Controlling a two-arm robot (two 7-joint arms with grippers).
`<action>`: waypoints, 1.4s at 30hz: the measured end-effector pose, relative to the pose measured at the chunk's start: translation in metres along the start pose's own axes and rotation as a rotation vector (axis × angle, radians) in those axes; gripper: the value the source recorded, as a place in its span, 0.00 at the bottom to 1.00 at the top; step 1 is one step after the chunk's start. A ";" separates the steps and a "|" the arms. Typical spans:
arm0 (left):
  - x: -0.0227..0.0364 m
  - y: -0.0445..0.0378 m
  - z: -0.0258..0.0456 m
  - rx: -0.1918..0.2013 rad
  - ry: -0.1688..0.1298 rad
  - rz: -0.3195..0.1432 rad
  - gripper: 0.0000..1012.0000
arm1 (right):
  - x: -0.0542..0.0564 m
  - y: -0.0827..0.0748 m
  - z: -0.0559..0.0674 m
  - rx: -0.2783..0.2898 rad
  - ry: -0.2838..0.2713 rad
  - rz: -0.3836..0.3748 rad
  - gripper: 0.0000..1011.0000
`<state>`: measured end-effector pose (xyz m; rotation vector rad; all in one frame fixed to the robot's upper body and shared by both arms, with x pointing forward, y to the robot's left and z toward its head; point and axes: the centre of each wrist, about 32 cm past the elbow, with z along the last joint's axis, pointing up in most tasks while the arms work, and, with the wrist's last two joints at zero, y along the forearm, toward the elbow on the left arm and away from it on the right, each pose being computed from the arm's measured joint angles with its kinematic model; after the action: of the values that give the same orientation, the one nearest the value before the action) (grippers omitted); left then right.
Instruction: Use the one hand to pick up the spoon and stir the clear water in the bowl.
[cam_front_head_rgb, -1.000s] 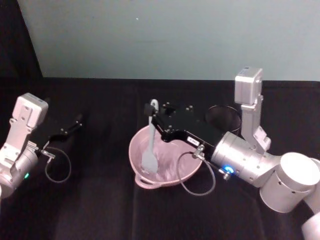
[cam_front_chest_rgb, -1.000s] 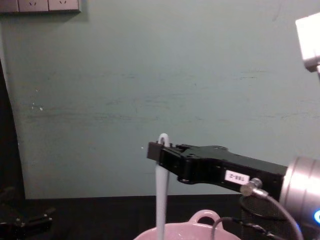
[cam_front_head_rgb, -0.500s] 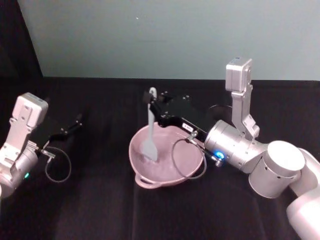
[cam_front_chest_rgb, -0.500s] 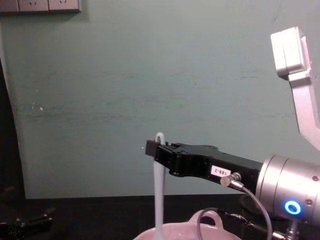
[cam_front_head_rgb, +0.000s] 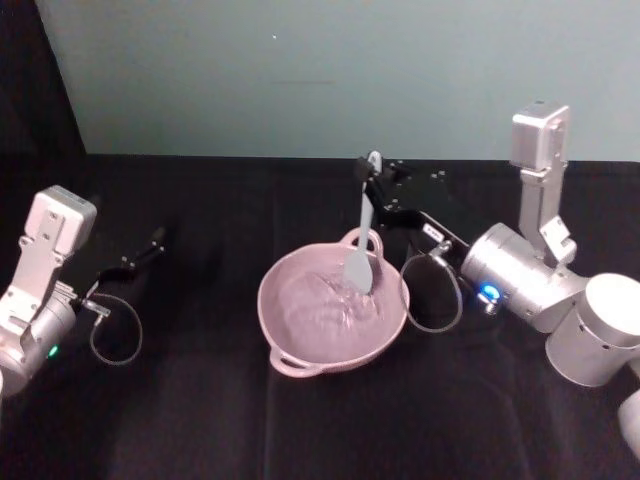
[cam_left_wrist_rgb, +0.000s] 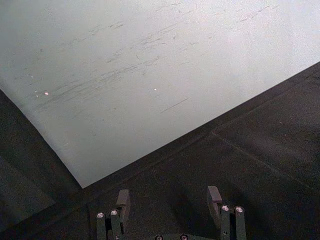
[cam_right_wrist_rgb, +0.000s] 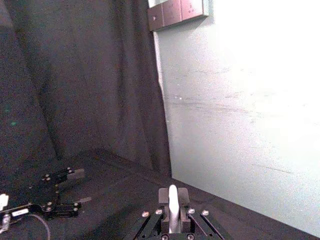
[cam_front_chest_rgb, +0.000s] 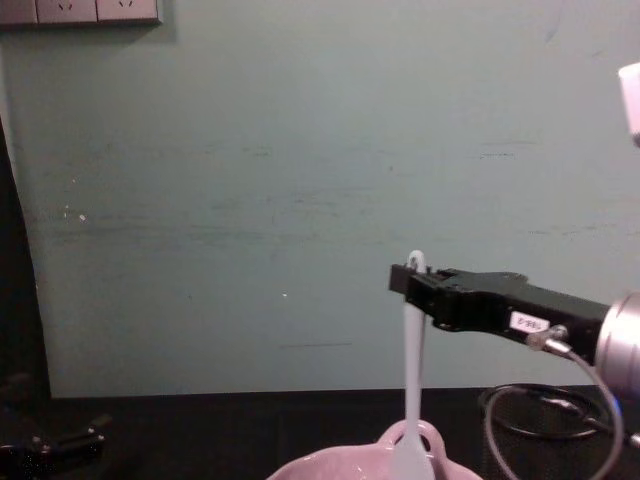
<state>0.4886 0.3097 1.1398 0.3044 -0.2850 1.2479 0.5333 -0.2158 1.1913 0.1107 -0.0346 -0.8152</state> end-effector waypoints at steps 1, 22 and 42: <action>0.0000 0.0000 0.0000 0.000 0.000 0.000 1.00 | 0.001 -0.002 0.001 0.001 -0.002 -0.004 0.12; 0.0000 0.0000 0.0000 0.000 0.000 0.000 1.00 | -0.006 -0.023 0.013 0.024 -0.031 0.006 0.12; 0.0000 0.0000 0.0000 0.000 0.000 0.000 1.00 | 0.012 -0.028 0.101 0.115 -0.153 0.033 0.12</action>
<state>0.4886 0.3097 1.1398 0.3045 -0.2850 1.2480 0.5135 -0.2524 1.2883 0.1556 -0.2270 -0.7877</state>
